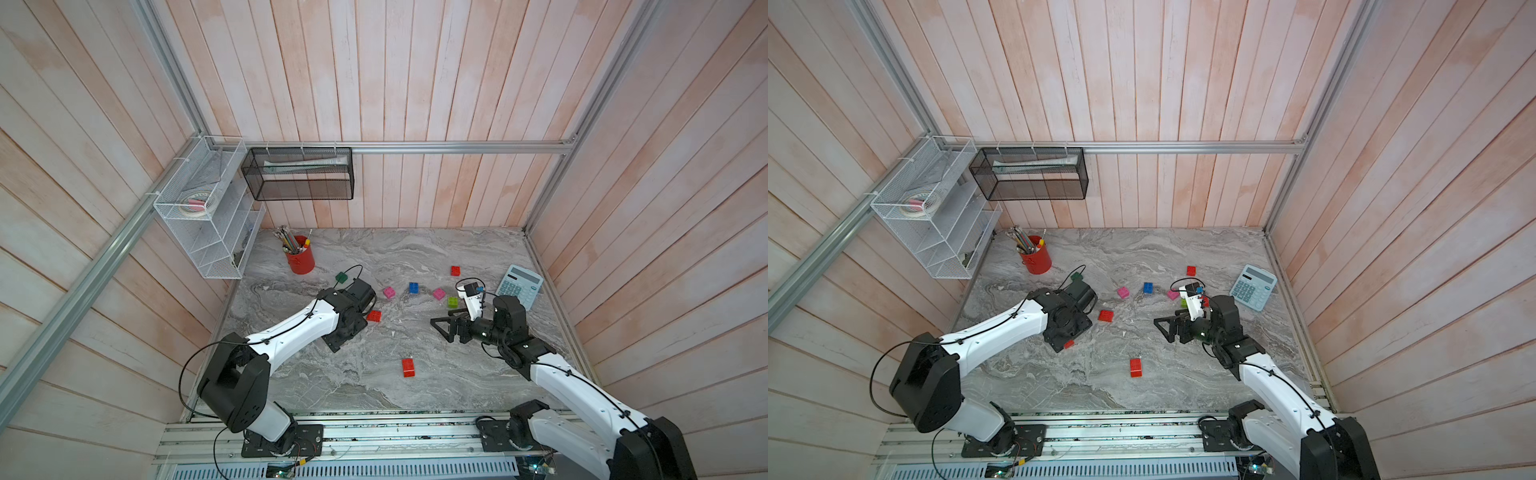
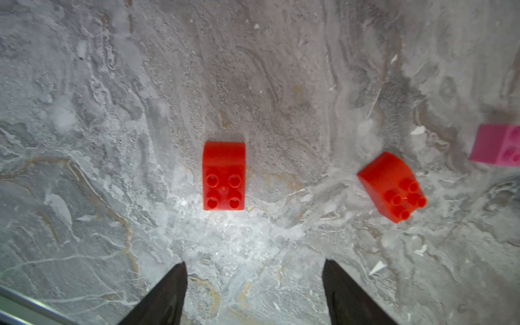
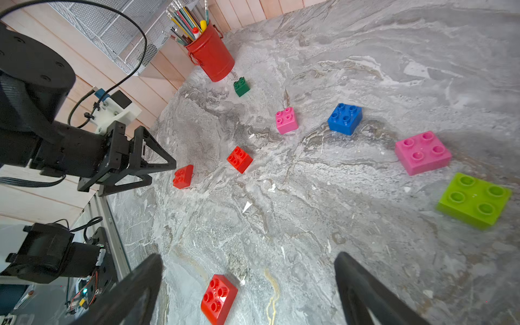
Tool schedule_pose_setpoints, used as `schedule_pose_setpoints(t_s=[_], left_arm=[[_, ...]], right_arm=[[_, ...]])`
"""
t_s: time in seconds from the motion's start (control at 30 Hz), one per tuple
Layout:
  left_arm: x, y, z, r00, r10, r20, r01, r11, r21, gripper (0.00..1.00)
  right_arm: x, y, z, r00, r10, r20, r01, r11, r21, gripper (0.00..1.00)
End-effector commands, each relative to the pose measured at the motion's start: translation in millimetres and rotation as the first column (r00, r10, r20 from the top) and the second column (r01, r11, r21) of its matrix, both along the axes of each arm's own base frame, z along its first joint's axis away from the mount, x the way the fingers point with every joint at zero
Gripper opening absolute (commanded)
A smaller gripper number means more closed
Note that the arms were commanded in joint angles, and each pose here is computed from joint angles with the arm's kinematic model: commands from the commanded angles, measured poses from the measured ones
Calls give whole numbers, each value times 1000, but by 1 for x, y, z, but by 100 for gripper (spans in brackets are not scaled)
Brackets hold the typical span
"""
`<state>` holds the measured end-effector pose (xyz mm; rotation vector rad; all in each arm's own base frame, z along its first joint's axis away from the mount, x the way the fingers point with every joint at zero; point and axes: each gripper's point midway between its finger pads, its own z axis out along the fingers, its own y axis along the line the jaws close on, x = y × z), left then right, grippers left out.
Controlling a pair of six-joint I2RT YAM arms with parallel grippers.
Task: Assemble the letter s with lego
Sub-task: Pick up the lego brick from the center of the board.
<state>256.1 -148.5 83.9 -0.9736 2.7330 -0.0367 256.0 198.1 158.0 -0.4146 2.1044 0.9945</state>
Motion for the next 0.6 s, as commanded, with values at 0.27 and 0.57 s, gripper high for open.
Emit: schedule_pose_setpoints(t_s=[0.27,0.57], left_arm=[[41,-8,12,989,-105,101,108,994,-32,79],[96,-24,24,948,-262,180,265,964,10,81]], right_arm=[[8,6,2,1000,-17,-6,17,1000,-16,97],[15,6,10,999,-31,9,31,999,-31,97]])
